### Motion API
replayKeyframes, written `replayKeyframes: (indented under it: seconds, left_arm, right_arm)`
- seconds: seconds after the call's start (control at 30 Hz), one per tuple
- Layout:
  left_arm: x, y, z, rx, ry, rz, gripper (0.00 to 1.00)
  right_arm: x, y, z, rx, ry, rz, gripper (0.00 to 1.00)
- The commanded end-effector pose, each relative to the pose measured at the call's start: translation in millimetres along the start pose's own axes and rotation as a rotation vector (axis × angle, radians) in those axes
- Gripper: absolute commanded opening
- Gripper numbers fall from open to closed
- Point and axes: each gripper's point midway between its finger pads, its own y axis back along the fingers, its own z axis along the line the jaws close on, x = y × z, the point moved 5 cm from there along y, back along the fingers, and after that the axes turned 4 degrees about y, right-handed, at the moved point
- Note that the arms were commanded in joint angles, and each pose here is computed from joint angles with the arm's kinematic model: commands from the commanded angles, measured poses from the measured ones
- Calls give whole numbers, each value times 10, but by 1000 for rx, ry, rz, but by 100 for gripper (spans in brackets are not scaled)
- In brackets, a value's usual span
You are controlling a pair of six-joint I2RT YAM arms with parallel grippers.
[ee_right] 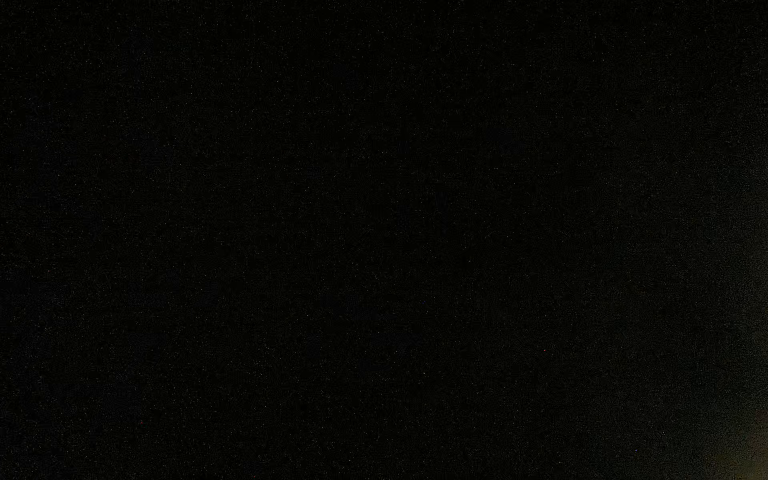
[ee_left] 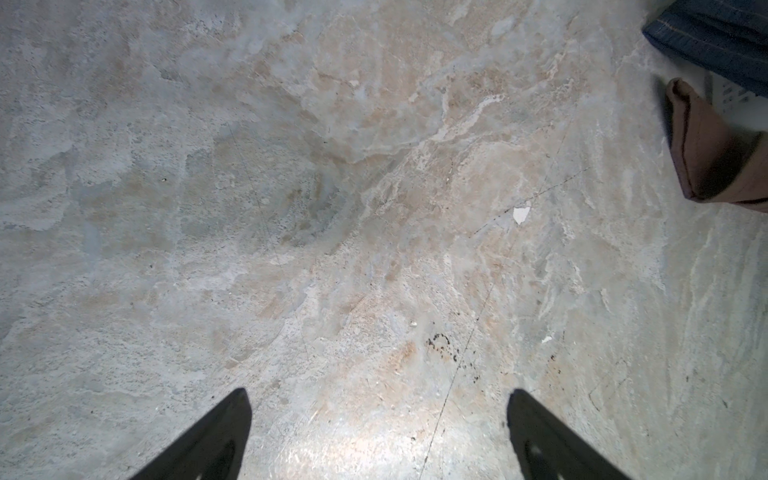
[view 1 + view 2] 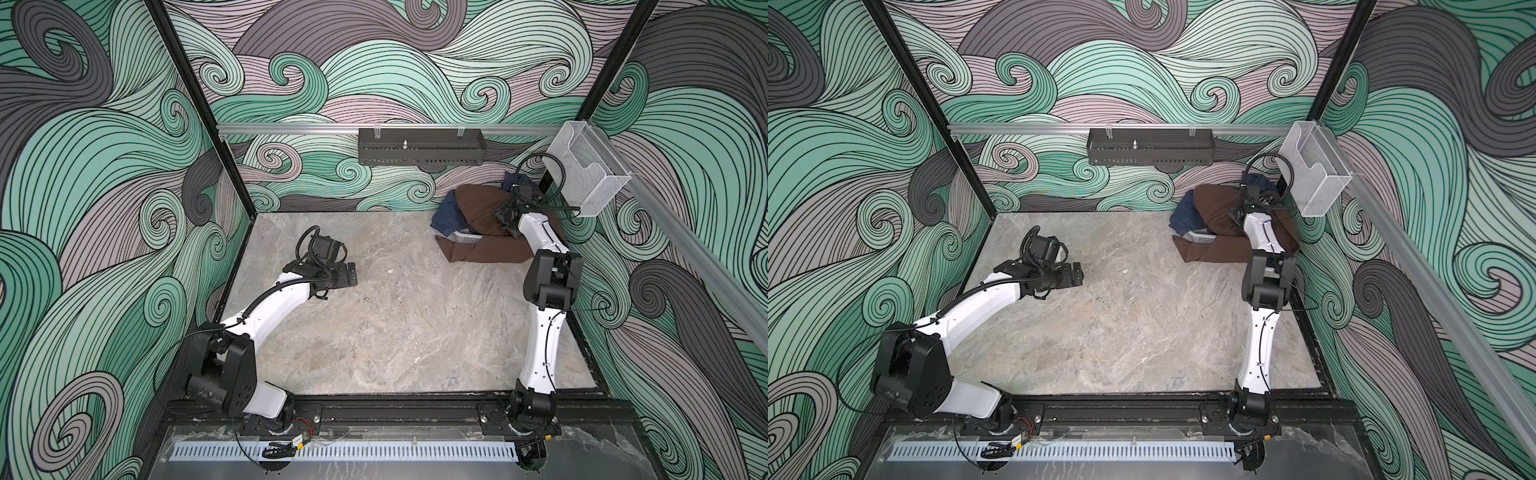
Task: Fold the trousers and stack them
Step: 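Reach the right gripper into the basket and grasp the brown trousers, then lift the brown trousers out and drop them on the table with the right gripper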
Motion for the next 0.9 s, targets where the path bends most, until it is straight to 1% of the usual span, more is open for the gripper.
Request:
replayKeyframes:
  seconds: [0.0,0.03,0.07,0.13,0.17,0.2,0.3,0.43,0.47,0.5,0.53,0.57,0.7,0.87]
  left_arm:
    - [-50,61,-73,28,-11,-11,94]
    - [-54,78,-83,34,-12,-12,92]
    - [-60,87,-86,37,-10,-14,90]
    - [-73,116,-98,44,-7,-18,88]
    - [-69,117,-98,43,-6,-16,86]
    - [-104,231,-114,61,-4,-45,85]
    - [-128,368,-121,73,3,-69,82]
    - [-143,618,-93,82,14,-114,79]
    - [-141,686,-78,84,19,-128,78]
    - [-136,746,-63,86,20,-143,78]
    - [-135,813,-47,88,21,-161,77]
    - [-131,878,-28,89,25,-179,77]
    - [-102,1115,45,92,39,-238,75]
    - [-32,1467,143,106,55,-302,73]
  right_arm:
    - [-118,124,110,-69,7,-8,46]
    - [-167,214,140,-75,13,-28,30]
    - [-220,313,165,-83,16,-53,19]
    - [-332,559,215,-107,18,-97,3]
    - [-394,702,235,-117,22,-122,0]
    - [-442,863,280,-133,29,-145,0]
    - [-624,1449,408,-191,52,-227,0]
    - [-816,2334,560,-259,88,-325,0]
    - [-863,2617,582,-279,92,-351,0]
    - [-877,2768,599,-293,96,-364,0]
    - [-888,3024,616,-316,102,-386,0]
    - [-886,3287,636,-342,111,-405,0]
    - [-779,4121,738,-454,162,-447,0]
    - [-464,5047,854,-654,247,-447,0]
